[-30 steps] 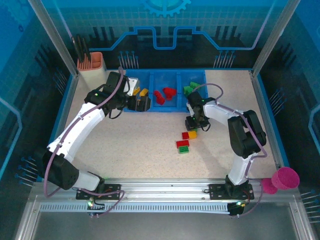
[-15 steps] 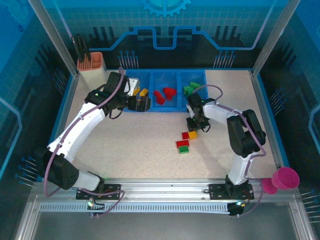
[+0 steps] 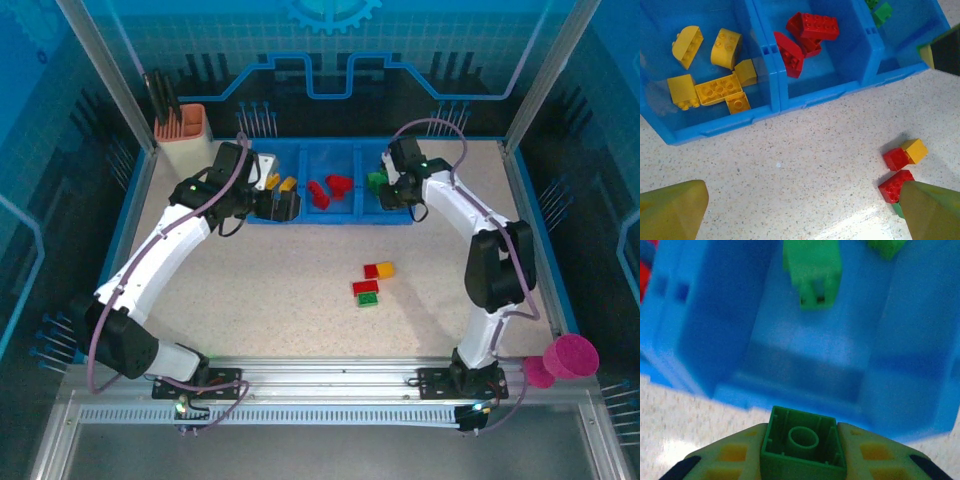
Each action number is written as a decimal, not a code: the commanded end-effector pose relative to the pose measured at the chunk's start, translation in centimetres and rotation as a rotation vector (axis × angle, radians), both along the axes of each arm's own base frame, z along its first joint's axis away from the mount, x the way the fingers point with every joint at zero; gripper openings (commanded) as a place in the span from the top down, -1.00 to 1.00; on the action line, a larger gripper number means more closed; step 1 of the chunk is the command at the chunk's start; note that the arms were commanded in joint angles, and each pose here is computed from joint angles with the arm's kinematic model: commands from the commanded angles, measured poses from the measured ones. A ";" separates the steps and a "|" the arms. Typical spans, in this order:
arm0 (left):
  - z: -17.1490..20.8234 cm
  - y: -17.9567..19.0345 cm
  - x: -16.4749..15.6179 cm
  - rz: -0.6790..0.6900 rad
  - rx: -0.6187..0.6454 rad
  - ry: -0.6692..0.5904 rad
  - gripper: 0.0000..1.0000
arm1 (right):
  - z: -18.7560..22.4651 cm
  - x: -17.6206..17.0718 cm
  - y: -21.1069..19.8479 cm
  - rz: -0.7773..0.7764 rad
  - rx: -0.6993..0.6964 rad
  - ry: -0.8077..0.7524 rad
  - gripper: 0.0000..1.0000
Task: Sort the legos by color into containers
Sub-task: Place the lego in the container, then pick up the lego from the bottom-center of the table.
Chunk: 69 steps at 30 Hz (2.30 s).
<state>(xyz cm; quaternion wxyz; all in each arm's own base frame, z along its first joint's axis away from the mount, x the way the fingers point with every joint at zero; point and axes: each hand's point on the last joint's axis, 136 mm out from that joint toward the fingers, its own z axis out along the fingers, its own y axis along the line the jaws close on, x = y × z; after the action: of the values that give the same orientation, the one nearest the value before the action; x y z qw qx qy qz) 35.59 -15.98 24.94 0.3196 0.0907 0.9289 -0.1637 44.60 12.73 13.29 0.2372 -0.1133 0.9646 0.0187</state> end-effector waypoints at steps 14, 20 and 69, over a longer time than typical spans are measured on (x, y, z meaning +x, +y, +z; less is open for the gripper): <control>0.6 1.6 -1.4 0.021 0.060 -0.034 -0.98 | -3.4 4.7 -0.2 0.010 -0.011 0.047 0.12; 0.6 1.4 -1.4 0.020 0.051 -0.033 -0.98 | -2.3 4.7 0.2 0.018 0.000 0.025 0.04; 0.5 -0.3 -2.7 -0.096 -0.039 -0.094 -0.98 | -7.5 -25.4 5.6 -0.037 0.008 0.385 -0.86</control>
<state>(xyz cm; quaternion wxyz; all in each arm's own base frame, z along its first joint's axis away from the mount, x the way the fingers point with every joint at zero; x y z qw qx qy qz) 33.31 -15.72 24.52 0.3425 0.1137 0.9153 -0.1789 19.63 18.56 6.86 0.0579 -0.1137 0.9902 0.0566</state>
